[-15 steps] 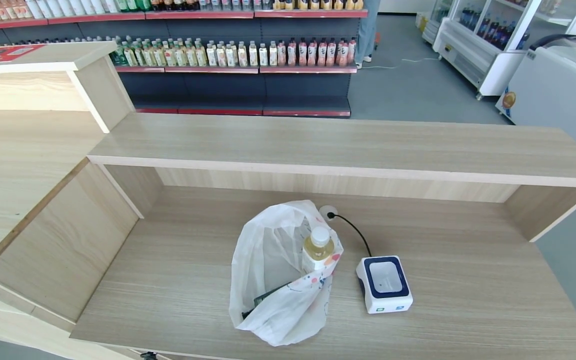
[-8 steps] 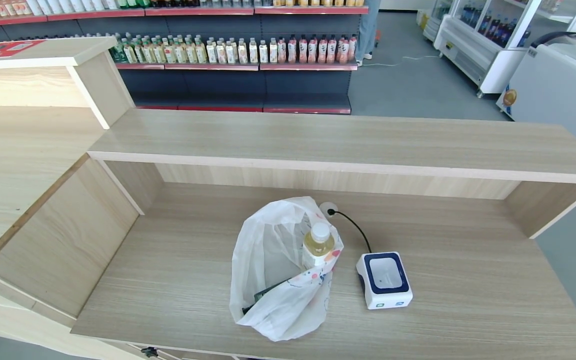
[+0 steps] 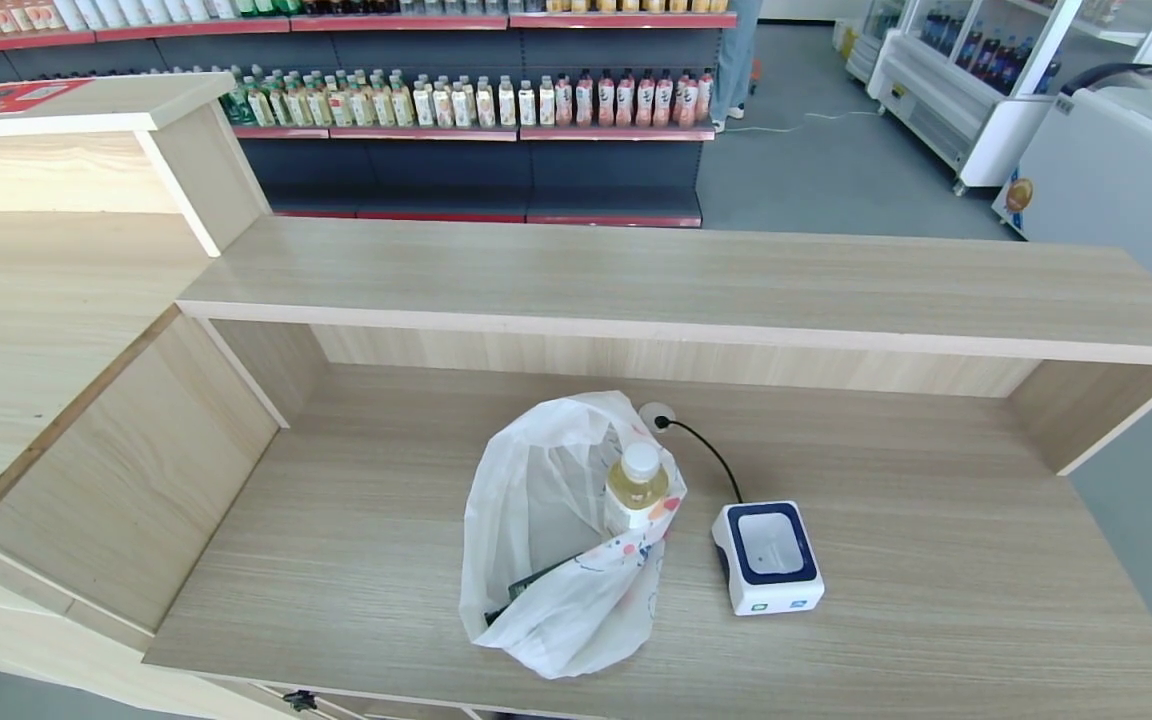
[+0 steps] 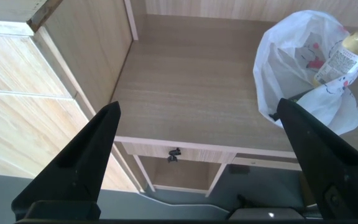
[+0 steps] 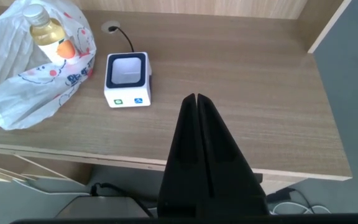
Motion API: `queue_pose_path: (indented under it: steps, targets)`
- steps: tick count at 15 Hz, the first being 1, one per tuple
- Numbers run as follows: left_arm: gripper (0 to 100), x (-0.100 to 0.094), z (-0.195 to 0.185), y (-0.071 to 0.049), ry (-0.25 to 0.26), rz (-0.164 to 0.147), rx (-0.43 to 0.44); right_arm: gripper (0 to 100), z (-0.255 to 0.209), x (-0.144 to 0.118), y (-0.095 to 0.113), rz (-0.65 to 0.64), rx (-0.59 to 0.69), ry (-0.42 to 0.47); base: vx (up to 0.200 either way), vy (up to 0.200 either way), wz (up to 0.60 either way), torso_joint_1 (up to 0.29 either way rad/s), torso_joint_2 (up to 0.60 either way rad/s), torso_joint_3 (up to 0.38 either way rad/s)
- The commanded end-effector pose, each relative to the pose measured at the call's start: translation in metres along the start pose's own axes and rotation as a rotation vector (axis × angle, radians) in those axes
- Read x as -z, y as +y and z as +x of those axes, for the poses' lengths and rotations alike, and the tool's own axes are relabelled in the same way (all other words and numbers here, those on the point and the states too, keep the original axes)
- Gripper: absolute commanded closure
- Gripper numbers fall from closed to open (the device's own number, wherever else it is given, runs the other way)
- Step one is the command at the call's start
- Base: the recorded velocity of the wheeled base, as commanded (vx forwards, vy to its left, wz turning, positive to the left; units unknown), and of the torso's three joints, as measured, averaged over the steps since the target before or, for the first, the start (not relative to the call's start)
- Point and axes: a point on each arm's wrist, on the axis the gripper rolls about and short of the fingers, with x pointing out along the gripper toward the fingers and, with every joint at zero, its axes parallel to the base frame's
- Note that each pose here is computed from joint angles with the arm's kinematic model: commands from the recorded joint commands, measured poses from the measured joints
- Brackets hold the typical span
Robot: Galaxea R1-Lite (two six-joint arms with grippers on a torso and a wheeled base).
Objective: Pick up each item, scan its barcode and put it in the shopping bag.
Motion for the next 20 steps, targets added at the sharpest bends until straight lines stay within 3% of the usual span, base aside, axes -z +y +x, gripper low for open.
queue_pose_path:
  steps: [1,20]
  targets:
    - [0,0.0000,0.0000,0.0000,0.000,0.000,0.000,100,0.0001,-0.0001,0.0000,-0.001,0.000,0.002,0.000,0.000,0.00,0.000,0.00,0.000]
    - [0,0.0000,0.0000,0.0000,0.000,0.000,0.000,100,0.0001,-0.0001,0.0000,-0.005,0.000,0.002,0.000,0.000,0.00,0.000,0.00,0.000]
